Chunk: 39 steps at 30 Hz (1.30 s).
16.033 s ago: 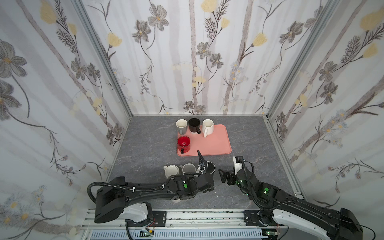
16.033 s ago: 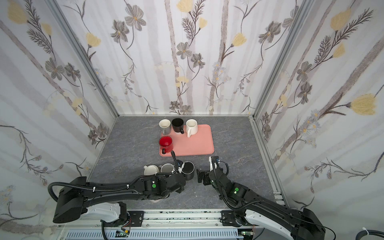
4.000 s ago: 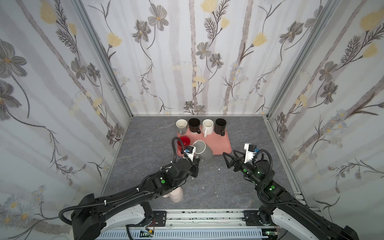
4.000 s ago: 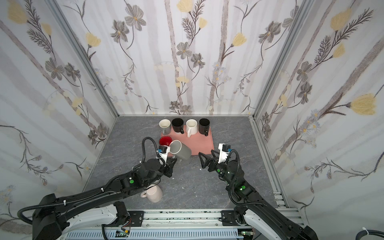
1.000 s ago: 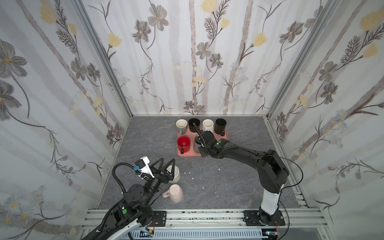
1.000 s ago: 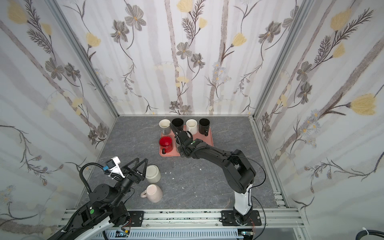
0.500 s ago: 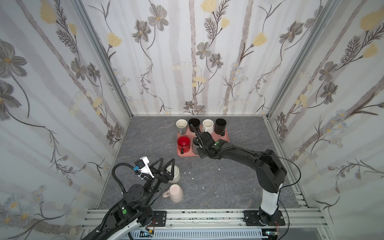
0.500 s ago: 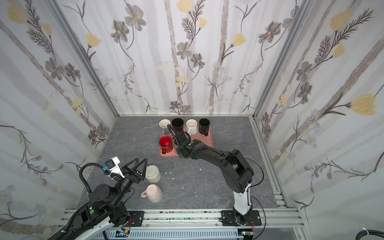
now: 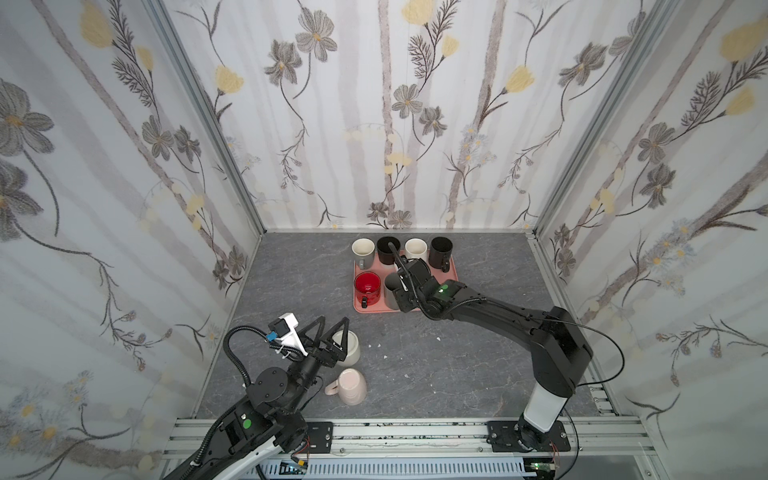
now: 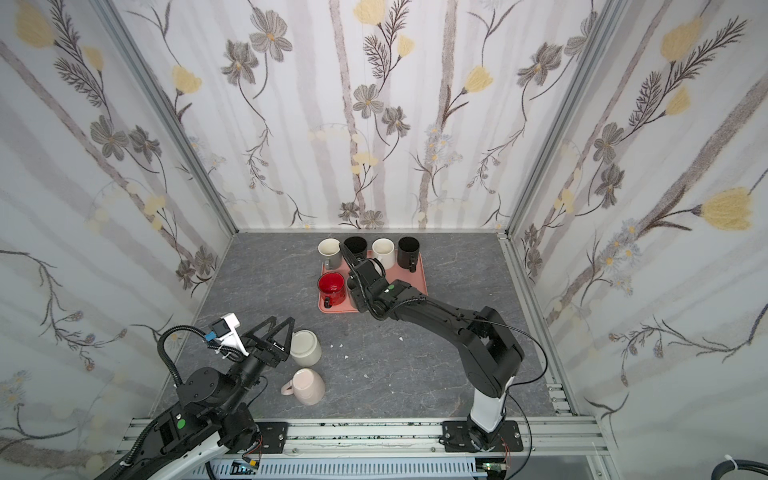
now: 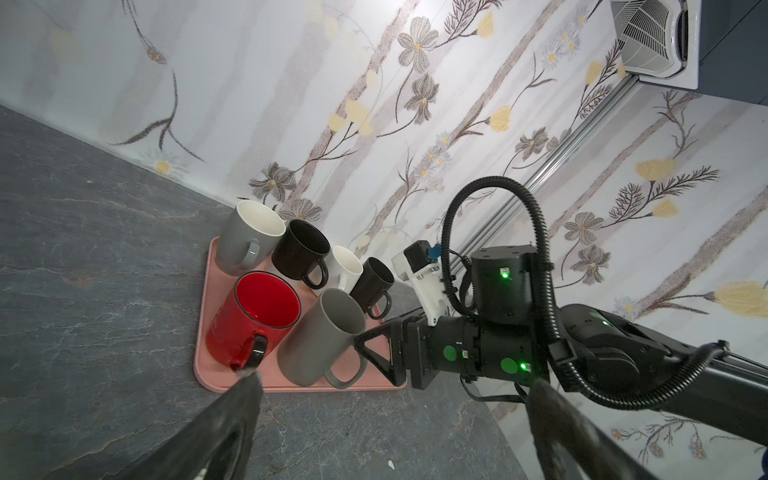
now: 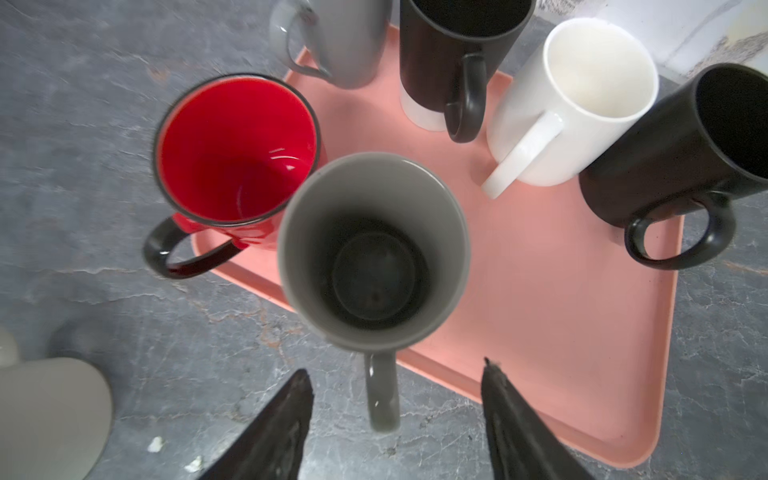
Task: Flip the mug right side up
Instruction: 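Set the grey mug upright on the tray and open the right gripper, then move both grippers toward the upside-down pink and white mugs nearest the robot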
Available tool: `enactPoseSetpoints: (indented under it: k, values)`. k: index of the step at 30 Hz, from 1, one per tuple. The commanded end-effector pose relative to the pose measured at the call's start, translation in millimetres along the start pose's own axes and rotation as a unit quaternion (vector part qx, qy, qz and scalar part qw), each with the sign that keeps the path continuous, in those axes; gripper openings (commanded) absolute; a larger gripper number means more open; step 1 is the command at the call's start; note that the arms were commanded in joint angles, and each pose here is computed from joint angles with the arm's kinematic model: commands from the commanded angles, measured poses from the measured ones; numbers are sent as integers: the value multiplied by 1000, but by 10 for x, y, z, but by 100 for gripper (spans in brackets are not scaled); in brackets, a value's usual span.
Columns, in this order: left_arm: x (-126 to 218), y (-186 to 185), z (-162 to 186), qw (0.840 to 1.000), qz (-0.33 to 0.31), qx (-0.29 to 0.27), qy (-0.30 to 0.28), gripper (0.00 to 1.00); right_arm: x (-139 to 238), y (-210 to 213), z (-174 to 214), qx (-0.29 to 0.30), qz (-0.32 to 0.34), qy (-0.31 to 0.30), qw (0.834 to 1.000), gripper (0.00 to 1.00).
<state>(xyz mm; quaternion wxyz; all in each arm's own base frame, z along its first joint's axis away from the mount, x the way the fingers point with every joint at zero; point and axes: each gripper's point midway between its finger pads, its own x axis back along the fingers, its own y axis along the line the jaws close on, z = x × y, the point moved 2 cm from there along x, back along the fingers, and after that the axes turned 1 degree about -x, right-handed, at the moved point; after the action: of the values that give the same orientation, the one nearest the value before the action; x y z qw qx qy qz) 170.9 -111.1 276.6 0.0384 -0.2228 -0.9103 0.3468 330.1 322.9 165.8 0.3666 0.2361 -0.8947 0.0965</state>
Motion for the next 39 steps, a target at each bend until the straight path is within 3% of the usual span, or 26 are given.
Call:
enactPoseSetpoints:
  k: [1, 6, 12, 15, 21, 32, 39]
  values:
    - [23, 29, -62, 1000, -16, 4, -5, 100, 260, 326, -102, -4, -82, -55, 995, 71]
    - [50, 136, -30, 999, -50, 10, 9, 100, 607, 792, 119, 19, -154, -89, 984, 98]
    - [132, 537, 321, 980, -171, 39, 90, 90, 755, 966, 307, 9, -185, -102, 977, 99]
    - [184, 662, 557, 961, -224, 48, 155, 87, 754, 849, 347, -3, -162, -109, 981, 99]
    - [297, 737, 1110, 921, -262, 77, 279, 76, 786, 572, 402, -24, -122, -122, 985, 100]
    - [466, 609, 1596, 893, -236, 127, 361, 71, 785, 275, 464, -59, -116, -126, 984, 100]
    - [245, 266, 1790, 901, -159, 121, 386, 71, 786, 329, 614, -54, -144, -111, 982, 100]
